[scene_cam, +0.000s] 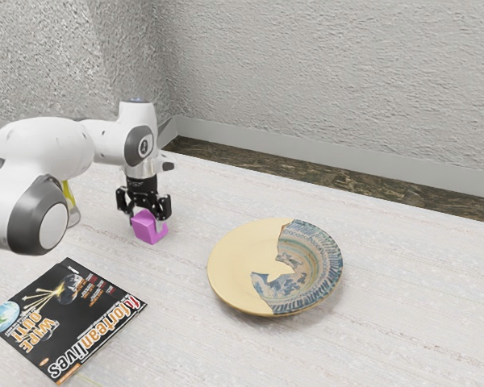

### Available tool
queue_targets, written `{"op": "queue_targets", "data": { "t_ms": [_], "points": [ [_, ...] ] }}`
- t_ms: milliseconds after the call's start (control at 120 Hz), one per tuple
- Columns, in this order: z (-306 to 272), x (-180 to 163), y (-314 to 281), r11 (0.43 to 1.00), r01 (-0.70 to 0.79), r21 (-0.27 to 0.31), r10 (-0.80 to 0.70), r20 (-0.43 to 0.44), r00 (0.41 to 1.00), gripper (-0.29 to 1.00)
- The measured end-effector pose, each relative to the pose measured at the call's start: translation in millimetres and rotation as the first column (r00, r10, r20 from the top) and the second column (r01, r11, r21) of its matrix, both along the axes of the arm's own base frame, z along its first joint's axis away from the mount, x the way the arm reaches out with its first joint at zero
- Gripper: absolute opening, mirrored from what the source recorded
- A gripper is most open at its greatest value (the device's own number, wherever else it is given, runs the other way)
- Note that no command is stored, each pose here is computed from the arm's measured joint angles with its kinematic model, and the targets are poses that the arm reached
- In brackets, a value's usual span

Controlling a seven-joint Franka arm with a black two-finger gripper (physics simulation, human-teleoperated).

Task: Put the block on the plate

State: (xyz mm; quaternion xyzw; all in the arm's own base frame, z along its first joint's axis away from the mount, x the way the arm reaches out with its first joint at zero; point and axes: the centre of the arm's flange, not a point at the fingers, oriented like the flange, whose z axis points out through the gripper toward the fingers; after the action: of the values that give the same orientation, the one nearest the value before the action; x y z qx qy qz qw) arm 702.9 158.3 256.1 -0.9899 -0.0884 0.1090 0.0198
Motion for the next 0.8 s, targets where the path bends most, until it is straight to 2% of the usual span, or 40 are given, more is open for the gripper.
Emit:
{"op": "queue_targets", "data": {
  "t_ms": [333,575,667,800],
  "points": [
    [3.2,1.5,0.1,1.0,-0.005,0.0,0.005,0.015,1.0,0.47],
    [66.7,-3.4,-0.2,1.0,-0.007,0.002,0.006,0.082,0.997,0.43],
    [91.2,-2.6,-18.3,1.0,0.018,0.0,-0.018,0.103,0.995,0.43],
    [122.4,1.6,-79.0,0.995,0.102,-0.006,-0.101,0.122,0.987,0.42]
  ]
}}
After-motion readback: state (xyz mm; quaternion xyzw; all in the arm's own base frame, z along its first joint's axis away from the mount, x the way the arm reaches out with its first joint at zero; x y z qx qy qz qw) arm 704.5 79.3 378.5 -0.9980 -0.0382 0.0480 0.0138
